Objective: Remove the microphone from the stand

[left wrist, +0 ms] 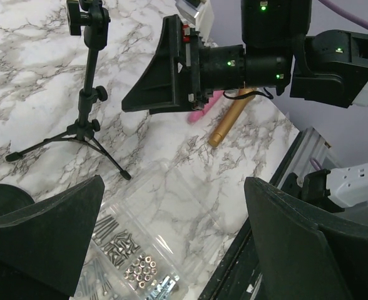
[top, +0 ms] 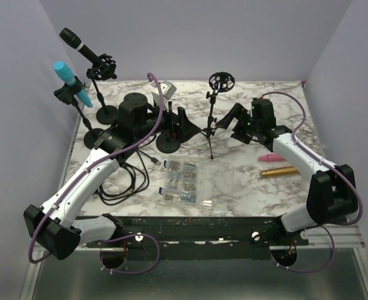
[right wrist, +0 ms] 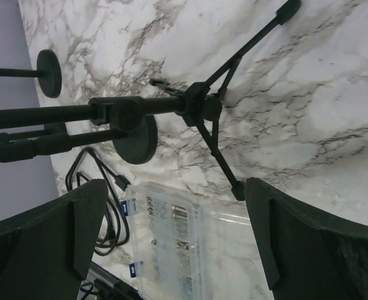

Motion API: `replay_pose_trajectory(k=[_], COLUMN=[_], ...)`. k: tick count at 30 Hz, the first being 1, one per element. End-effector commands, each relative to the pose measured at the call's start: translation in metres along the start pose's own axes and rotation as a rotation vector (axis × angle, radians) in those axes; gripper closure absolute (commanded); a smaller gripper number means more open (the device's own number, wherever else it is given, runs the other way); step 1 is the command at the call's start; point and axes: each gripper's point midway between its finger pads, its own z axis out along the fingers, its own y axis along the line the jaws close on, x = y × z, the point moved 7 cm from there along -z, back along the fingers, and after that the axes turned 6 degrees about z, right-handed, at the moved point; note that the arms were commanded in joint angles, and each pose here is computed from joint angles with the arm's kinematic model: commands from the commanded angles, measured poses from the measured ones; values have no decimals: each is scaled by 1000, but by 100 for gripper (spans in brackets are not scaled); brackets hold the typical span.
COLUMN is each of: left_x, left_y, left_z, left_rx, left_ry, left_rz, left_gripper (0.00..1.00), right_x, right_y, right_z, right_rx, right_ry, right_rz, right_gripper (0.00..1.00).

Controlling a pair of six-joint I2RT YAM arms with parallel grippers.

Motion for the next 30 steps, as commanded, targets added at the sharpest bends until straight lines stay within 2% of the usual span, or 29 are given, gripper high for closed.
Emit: replay_pose_trajectory(k=[1,7,12,18,21,26,28,30], left_x=[0,-1,-2,0,0,3,4,6], left_y=[2,3,3,7,5,7,5,4], left_z=[1,-1,-2,-1,0,5,8,9], left_rx=[-18,-25,-31,-59,-35,-35,-7,10], left_ry=[-1,-6,-3,1,3,16,28,30], left_rz=[23,30,36,43,38,26,9,0], left_gripper=[2,1,1,1,2,1,1,2], right_x=[3,-6,-20,-42,-38,-27,-23,-19], right_y=[18,32,52,55,51,34,26,19], right_z=[12,8,12,2,4,19,24,31], right_rx=[-55,-111,-191,-483,-544,-599,-613,-618], right_ry=[46,3,46,49,69,145,160,204], right_rz=[-16,-61,-84,36,55,134,179,223], right_gripper=[0,0,0,0,1,9,26,31])
